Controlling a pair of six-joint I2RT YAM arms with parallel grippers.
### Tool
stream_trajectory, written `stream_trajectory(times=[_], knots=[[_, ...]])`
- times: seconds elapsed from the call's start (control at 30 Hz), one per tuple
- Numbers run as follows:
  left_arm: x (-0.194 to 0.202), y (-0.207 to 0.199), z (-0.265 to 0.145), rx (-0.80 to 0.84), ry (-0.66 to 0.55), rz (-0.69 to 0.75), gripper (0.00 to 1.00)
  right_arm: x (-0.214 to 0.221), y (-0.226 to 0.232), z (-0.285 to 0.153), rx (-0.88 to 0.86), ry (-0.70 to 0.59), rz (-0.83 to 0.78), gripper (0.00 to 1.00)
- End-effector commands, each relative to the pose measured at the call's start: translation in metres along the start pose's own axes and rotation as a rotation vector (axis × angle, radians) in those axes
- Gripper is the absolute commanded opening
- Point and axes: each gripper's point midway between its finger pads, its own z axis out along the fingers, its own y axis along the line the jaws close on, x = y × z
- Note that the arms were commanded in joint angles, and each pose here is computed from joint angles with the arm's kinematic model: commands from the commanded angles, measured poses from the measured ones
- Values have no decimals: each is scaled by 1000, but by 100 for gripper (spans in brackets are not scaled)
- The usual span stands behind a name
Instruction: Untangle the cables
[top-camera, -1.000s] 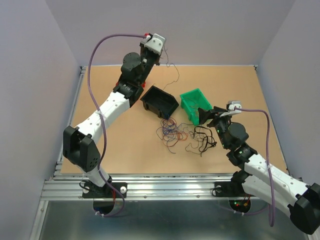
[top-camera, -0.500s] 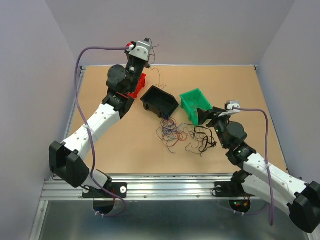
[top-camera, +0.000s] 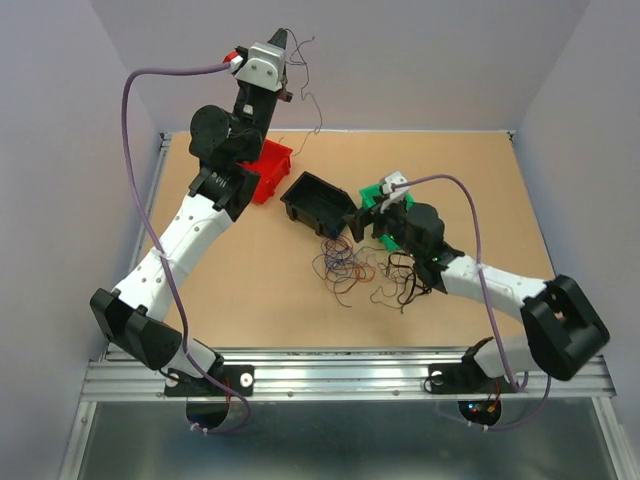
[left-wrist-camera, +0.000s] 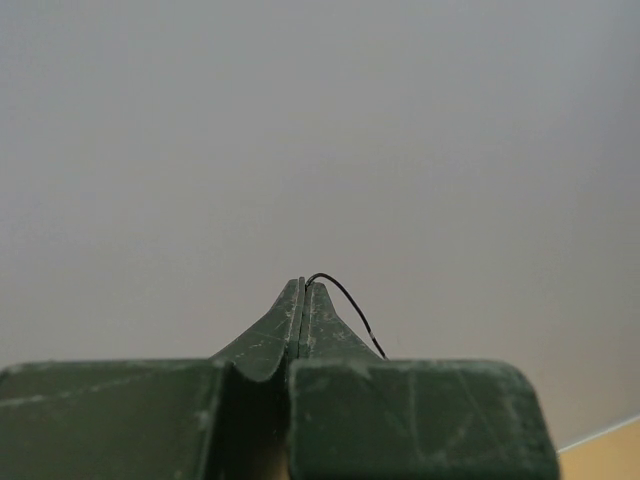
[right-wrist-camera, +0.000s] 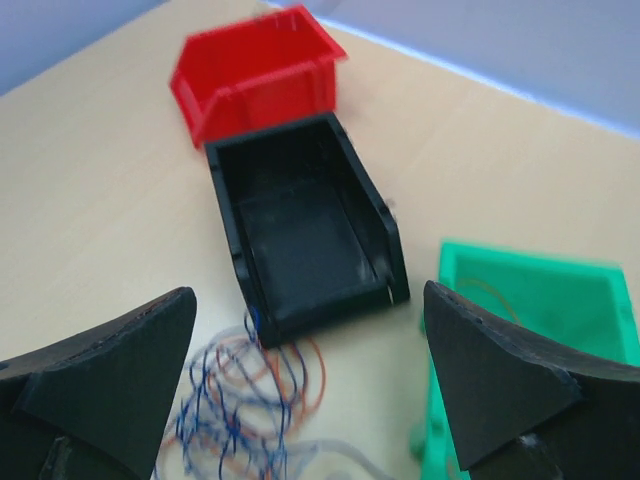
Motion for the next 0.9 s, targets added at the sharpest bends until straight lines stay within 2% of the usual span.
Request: stream_trajectory(times=[0.0, 0.03, 0.07, 0.1, 0.2, 0.23, 0.27, 0.37, 0.47, 0.57, 0.6, 0.67, 0.7, 0.8, 0.87], knots=[[-22, 2, 2, 13, -53, -12, 0, -65, 27, 52, -157, -204, -148, 100], [-23, 2, 2, 16, -54, -14, 0, -65, 34, 61, -194, -208, -149, 100], [-23, 2, 2, 14, -54, -14, 0, -88, 39, 74, -214, -266, -139, 100], [-26, 3, 1, 13, -57, -14, 0, -73, 43, 90, -239, -245, -126, 100], [-34, 4, 0, 16, -67, -23, 0, -88, 54, 113, -290, -325, -84, 100], [-36, 5, -1, 16, -69, -23, 0, -106, 61, 123, -327, -371, -89, 100], [-38, 4, -1, 25, -71, -29, 0, -90, 73, 134, -403, -350, -98, 100], [-40, 3, -3, 35, -73, -32, 0, -89, 89, 151, -501, -376, -68, 100], [-41, 1, -6, 46, -65, -42, 0, -105, 84, 164, -466, -436, -66, 96], [-45, 2, -10, 49, -67, -47, 0, -99, 77, 176, -422, -437, -69, 63], [-46, 3, -11, 49, -67, -45, 0, -99, 77, 178, -424, -437, -72, 36], [-46, 2, -12, 50, -66, -37, 0, -98, 83, 176, -455, -434, -62, 18], [-46, 3, -12, 49, -68, -34, 0, -96, 84, 174, -462, -427, -56, 3], [-35, 5, -11, 27, -43, -24, 0, -102, 82, 166, -448, -434, -44, 1], [-31, 4, -13, 29, -33, -14, 0, -105, 69, 165, -368, -440, -43, 1]])
